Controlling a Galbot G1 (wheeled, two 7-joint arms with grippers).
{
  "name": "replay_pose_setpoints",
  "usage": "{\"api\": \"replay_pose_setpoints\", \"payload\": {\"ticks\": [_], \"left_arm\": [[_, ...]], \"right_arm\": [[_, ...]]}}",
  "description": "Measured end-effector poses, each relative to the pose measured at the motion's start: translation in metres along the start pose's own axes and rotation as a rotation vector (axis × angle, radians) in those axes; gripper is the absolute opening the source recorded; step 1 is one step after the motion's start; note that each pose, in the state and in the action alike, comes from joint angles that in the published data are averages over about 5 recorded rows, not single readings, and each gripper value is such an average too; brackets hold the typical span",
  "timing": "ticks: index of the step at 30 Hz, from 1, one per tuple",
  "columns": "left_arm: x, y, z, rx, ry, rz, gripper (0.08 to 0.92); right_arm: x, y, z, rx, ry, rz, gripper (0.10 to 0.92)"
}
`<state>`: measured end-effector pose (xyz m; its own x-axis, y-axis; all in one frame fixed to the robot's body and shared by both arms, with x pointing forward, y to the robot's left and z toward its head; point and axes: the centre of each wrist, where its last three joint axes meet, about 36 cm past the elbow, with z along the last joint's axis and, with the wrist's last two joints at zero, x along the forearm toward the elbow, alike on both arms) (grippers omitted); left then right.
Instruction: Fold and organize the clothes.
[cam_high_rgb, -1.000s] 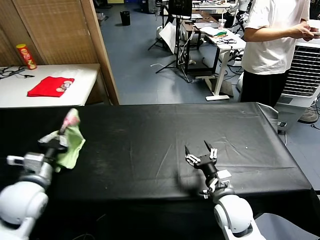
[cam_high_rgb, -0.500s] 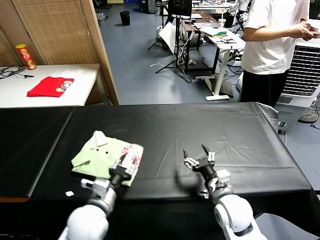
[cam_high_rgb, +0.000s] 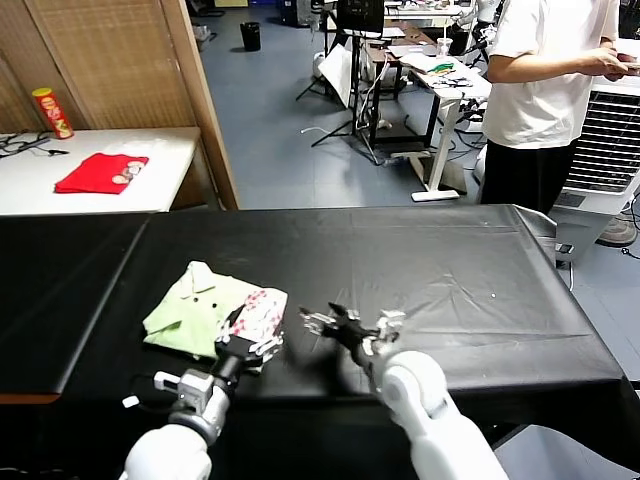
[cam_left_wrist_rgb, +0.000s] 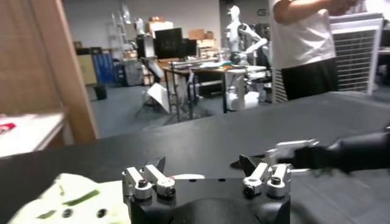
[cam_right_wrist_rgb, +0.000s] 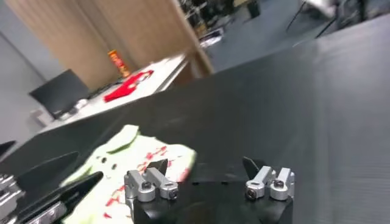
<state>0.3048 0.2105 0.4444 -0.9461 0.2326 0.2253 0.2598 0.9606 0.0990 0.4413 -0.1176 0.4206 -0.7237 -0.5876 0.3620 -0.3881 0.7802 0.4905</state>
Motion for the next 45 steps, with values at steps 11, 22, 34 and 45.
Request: {"api": "replay_pose_setpoints", "payload": {"ticks": [11, 22, 34, 45], "left_arm": [[0.023, 0.007, 0.0, -0.005, -0.018, -0.083, 0.798], [0.043, 0.019, 0.001, -0.023, -0.037, -0.18, 0.798], [0.036, 0.031, 0.017, 0.0, -0.034, -0.233, 0.798], [0.031, 0.041, 0.031, 0.071, -0.044, -0.208, 0.798]], "right_arm": [[-0.057, 0.004, 0.005, -0.069, 0.058, -0.03, 0.586], [-0.082, -0.012, 0.012, 0.126, 0.008, -0.047, 0.133], [-0.04, -0.09, -0.016, 1.087, -0.233, 0.051, 0.337], [0.073, -0.113, 0.018, 1.205, -0.366, 0.174, 0.792]]}}
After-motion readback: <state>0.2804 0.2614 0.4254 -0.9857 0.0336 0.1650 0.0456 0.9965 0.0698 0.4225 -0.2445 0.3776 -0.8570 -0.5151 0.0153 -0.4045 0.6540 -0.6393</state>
